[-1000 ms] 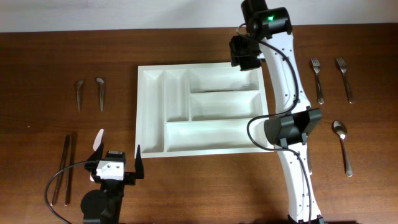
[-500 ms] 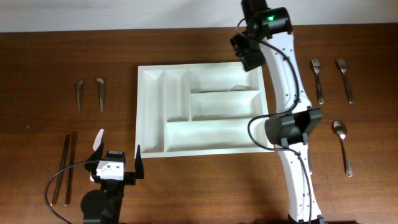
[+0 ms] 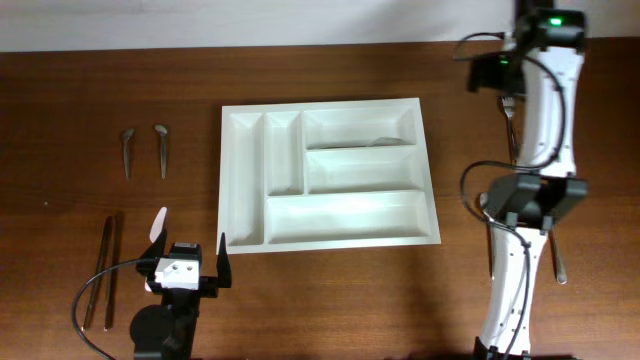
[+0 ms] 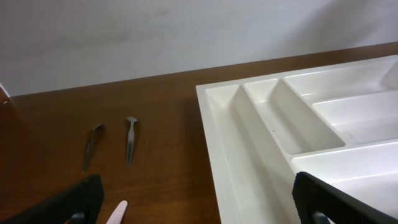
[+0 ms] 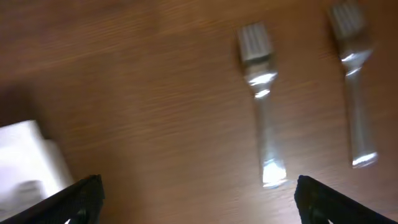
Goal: Pack container
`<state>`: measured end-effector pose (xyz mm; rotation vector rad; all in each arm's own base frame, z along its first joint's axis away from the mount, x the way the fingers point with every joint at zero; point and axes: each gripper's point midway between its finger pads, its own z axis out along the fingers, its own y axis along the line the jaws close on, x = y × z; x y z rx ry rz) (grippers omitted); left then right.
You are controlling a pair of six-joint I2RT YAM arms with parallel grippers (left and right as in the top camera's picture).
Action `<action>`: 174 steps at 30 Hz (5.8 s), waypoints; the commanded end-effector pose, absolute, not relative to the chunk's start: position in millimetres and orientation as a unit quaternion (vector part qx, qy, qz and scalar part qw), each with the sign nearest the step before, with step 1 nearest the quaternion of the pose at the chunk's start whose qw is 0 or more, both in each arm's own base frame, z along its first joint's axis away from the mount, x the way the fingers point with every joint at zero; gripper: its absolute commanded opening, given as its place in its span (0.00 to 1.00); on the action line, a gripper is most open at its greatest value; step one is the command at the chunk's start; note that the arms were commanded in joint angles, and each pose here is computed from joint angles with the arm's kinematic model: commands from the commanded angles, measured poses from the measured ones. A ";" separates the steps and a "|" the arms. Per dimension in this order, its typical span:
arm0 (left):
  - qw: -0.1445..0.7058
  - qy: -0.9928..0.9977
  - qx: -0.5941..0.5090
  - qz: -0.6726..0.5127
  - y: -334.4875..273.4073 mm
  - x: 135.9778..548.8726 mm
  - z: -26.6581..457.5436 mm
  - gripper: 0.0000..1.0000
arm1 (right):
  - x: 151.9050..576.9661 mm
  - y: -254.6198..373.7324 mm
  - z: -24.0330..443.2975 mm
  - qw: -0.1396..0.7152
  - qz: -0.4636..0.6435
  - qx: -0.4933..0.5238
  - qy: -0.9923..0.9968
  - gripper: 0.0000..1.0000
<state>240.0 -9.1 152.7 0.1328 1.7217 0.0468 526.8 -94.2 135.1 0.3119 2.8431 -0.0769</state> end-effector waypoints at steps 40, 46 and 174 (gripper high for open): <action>0.651 0.756 0.064 0.026 -8.7 240.1 151.9 0.99 | 514.4 -172.7 36.9 0.076 -0.018 -0.001 0.997 0.99; 0.651 0.756 0.064 0.026 -8.7 240.1 151.9 0.99 | 511.4 -167.3 31.3 0.065 -0.014 -0.011 0.998 0.99; 0.651 0.756 0.064 0.026 -8.7 240.1 151.9 0.99 | 527.2 151.9 134.5 0.057 0.170 0.577 0.797 0.04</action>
